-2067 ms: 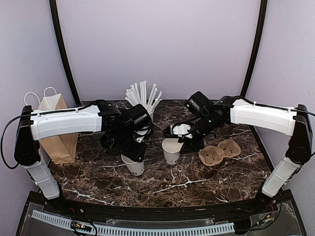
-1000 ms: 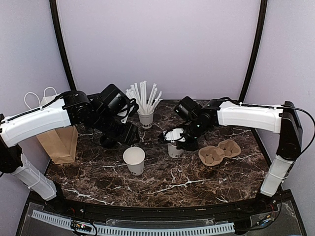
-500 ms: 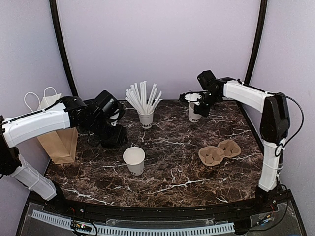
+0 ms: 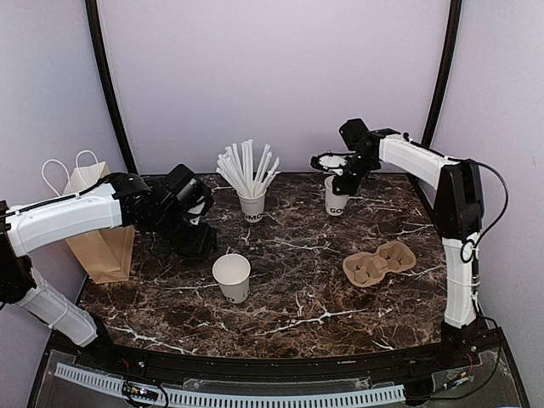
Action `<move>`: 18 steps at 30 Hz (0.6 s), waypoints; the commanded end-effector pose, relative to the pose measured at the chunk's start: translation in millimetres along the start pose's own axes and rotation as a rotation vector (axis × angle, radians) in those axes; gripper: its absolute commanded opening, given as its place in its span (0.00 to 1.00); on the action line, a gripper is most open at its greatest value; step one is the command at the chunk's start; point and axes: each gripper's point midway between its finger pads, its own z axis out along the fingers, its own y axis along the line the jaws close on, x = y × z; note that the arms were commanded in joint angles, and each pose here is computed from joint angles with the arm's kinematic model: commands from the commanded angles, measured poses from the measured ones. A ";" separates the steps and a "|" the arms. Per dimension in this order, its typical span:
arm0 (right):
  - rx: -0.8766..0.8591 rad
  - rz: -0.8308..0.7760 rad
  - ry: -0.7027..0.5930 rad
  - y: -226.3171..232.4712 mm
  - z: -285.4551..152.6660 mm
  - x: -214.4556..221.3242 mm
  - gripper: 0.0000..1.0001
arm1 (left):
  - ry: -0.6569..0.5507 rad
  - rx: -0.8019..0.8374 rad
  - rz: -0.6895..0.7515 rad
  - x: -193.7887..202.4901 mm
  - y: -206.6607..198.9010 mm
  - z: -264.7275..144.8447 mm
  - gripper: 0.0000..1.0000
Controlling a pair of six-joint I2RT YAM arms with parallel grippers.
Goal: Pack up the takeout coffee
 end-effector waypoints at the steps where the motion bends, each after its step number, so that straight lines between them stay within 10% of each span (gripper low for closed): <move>1: 0.014 0.043 -0.076 -3.9 -35.2 -22.0 0.32 | -0.006 -0.045 0.007 -3.4 11.8 5.2 0.62; 13: -0.367 0.142 -0.626 130.4 -156.8 -40.5 0.38 | 0.064 -0.209 -0.025 -31.5 66.7 56.9 0.51; 18: -0.486 0.087 -0.588 185.3 -128.0 -10.8 0.39 | 0.102 -0.214 -0.026 -46.2 78.6 77.8 0.53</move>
